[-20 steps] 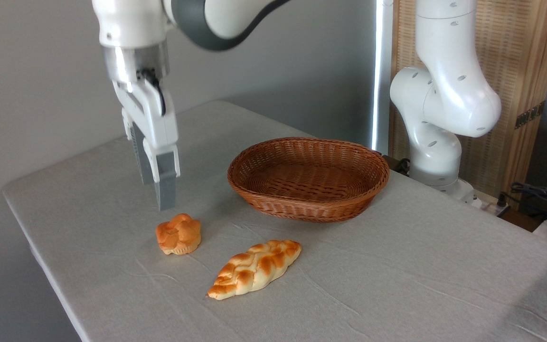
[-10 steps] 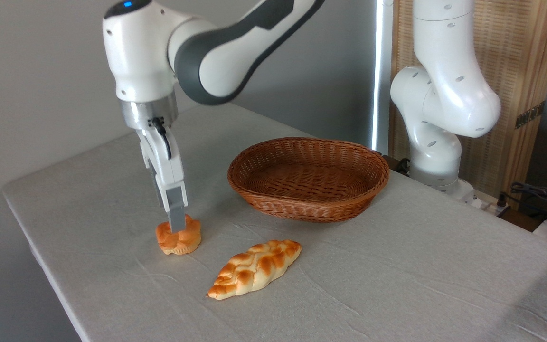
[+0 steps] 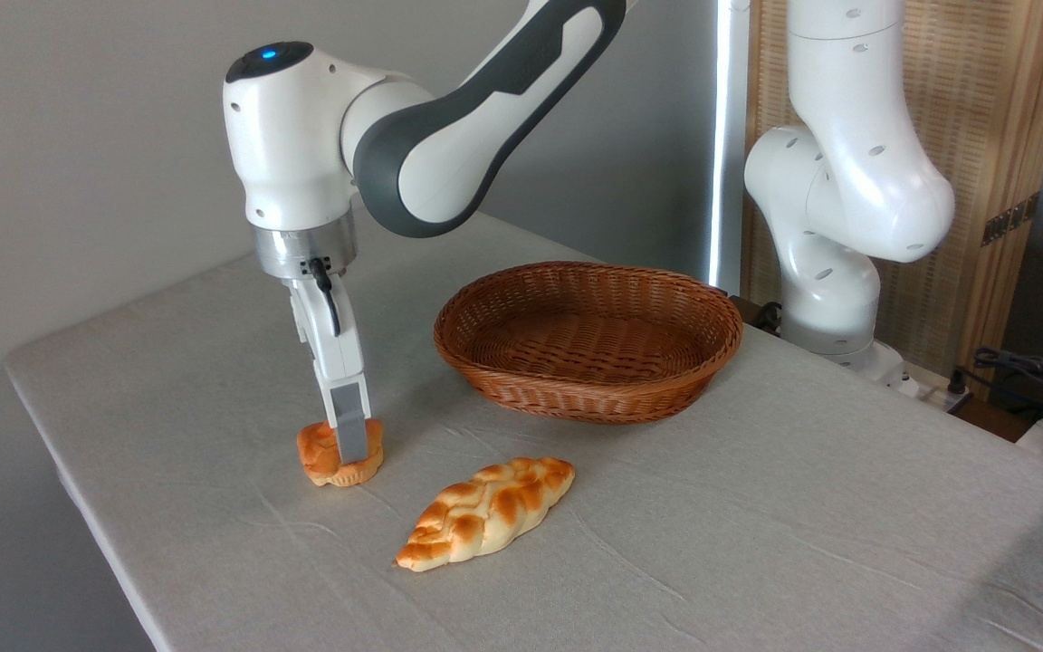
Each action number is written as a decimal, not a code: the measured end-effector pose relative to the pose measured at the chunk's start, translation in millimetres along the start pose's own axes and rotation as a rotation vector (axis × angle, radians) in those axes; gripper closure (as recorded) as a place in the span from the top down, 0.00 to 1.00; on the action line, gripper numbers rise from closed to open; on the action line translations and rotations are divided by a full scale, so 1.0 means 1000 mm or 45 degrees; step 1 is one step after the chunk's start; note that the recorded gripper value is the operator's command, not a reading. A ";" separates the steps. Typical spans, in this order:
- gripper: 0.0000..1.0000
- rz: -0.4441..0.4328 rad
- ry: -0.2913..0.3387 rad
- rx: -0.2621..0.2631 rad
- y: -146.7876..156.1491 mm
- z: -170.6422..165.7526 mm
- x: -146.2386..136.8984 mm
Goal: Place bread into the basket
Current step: 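Close the gripper around the round bread roll, then lift the roll and carry it over the wicker basket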
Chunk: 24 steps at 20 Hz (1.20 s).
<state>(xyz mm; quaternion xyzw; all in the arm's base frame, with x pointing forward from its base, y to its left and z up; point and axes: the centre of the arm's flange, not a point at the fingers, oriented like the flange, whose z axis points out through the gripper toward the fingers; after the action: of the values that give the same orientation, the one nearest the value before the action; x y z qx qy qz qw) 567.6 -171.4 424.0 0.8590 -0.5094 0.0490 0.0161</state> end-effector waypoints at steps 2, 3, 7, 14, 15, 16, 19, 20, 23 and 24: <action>0.46 0.001 -0.002 -0.002 0.000 0.002 0.000; 0.35 0.001 0.000 0.000 0.000 0.003 0.000; 0.28 0.006 0.002 0.009 -0.001 0.004 0.000; 0.28 0.036 -0.035 0.031 -0.003 0.009 -0.001; 0.28 0.036 -0.034 0.032 -0.003 0.008 -0.001; 0.28 0.036 -0.033 0.033 -0.003 0.008 0.000; 0.28 -0.035 -0.021 0.046 -0.004 0.001 0.001; 0.28 -0.063 -0.014 0.050 -0.004 -0.002 0.001; 0.28 -0.213 -0.018 0.012 0.004 -0.020 -0.002; 0.28 -0.250 -0.034 -0.029 0.010 -0.027 -0.005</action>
<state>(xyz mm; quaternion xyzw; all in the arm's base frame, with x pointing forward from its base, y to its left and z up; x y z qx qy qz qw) 555.0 -169.7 450.6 0.9052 -0.4234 0.0300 0.0237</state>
